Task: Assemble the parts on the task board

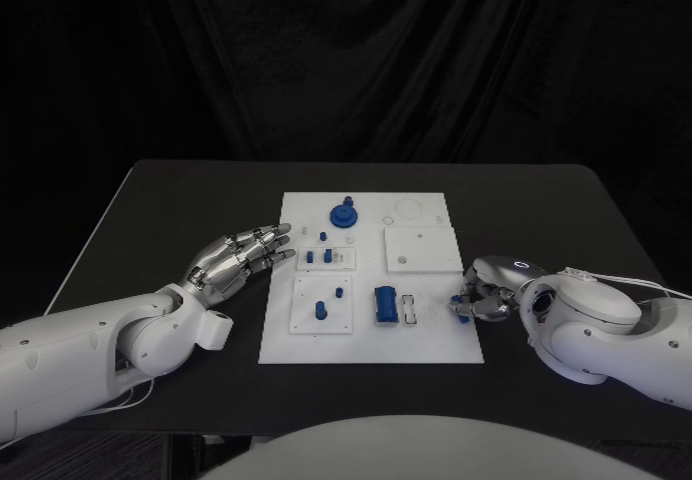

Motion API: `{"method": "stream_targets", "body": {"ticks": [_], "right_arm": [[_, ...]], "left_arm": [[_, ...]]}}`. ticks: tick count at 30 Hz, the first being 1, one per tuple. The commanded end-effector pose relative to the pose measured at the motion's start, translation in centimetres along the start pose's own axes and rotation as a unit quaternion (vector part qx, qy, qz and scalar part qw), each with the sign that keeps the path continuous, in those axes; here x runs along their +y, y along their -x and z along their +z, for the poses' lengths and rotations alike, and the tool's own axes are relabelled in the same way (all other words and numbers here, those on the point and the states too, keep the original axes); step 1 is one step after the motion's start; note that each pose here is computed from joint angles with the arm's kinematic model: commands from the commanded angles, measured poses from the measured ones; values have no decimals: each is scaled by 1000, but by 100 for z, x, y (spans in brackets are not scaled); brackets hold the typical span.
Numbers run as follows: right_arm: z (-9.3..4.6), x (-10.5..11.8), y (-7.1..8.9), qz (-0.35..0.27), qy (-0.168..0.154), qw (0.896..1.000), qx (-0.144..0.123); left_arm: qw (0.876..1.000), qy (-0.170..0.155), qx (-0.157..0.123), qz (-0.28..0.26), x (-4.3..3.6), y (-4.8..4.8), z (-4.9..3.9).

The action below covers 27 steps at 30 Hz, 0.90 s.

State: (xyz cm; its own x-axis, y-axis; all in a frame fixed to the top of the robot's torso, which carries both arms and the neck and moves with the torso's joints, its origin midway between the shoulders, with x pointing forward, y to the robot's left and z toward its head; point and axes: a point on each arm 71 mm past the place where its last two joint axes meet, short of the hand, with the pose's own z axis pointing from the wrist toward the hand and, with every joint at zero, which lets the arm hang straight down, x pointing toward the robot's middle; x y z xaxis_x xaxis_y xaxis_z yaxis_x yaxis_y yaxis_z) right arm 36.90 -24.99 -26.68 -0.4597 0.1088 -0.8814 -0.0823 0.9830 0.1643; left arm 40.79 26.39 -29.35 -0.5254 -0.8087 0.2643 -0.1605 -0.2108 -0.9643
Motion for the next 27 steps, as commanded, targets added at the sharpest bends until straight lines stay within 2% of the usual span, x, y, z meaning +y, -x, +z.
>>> {"method": "stream_targets", "body": {"ticks": [1, 9, 15, 21, 27], "right_arm": [[11, -27, -94, -13, -12, 1000, 21], [32, -19, -207, -19, -11, 999, 40], [43, 1, -240, -25, -5, 999, 41], [41, 42, -225, -15, 12, 1000, 24], [15, 101, -185, 38, 38, 999, -1]], "left_arm": [[1000, -4, 7, -6, 4, -19, 3], [1000, -3, 7, -7, 9, -21, 3], [1000, -3, 8, -7, 15, -24, 0], [1000, -2, 7, -8, 19, -21, -8], [1000, -1, 6, -9, 25, -16, -26]]}}
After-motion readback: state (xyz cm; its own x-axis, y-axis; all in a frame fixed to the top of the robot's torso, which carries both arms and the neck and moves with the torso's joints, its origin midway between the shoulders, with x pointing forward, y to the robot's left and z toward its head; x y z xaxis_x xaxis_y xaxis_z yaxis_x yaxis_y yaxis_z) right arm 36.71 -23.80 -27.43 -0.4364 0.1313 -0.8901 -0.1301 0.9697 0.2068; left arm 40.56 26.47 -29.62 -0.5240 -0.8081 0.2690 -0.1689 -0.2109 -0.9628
